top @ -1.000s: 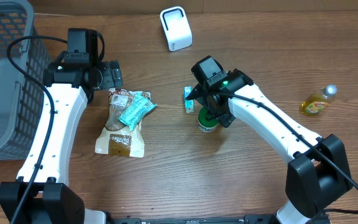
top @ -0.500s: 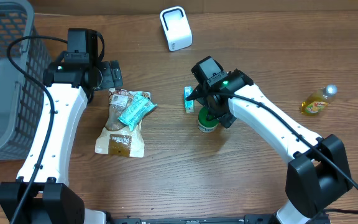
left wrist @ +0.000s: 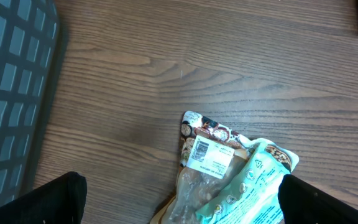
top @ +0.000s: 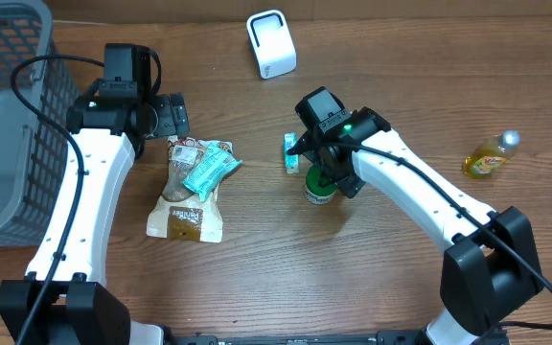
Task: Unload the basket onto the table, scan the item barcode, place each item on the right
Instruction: 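Lower the open right gripper around the green jar lid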
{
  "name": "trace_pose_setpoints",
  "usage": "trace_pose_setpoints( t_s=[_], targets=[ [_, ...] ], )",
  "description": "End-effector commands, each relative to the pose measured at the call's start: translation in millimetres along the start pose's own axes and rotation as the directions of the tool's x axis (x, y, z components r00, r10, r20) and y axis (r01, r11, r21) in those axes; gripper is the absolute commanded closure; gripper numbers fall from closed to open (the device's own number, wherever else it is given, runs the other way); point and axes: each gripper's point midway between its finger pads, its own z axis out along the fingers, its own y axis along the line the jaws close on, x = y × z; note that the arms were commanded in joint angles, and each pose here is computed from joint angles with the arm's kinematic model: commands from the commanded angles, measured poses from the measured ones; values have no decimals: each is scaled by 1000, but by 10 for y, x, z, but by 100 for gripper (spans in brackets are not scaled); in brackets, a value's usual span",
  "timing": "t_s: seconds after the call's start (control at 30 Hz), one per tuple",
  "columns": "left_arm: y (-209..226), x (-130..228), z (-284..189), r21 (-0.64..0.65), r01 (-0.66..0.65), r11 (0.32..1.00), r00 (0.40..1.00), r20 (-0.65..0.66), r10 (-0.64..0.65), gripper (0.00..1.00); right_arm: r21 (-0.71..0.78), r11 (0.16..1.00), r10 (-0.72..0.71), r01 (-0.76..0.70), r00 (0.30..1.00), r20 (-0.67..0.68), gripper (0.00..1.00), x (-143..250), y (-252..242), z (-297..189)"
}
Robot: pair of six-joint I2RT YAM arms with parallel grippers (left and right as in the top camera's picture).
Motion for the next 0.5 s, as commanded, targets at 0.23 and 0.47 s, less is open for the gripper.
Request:
trace_pose_setpoints(
  t_s=[0.23,0.47],
  targets=[
    [41,-50,-42,-12,-4,1000,1000,19,5,0,16,1000,0,0,1000,31,0,-39,-31,17],
    [41,-50,-42,-12,-4,1000,1000,19,5,1,23,1000,0,-1,999,55,0,-80,-43,15]
  ],
)
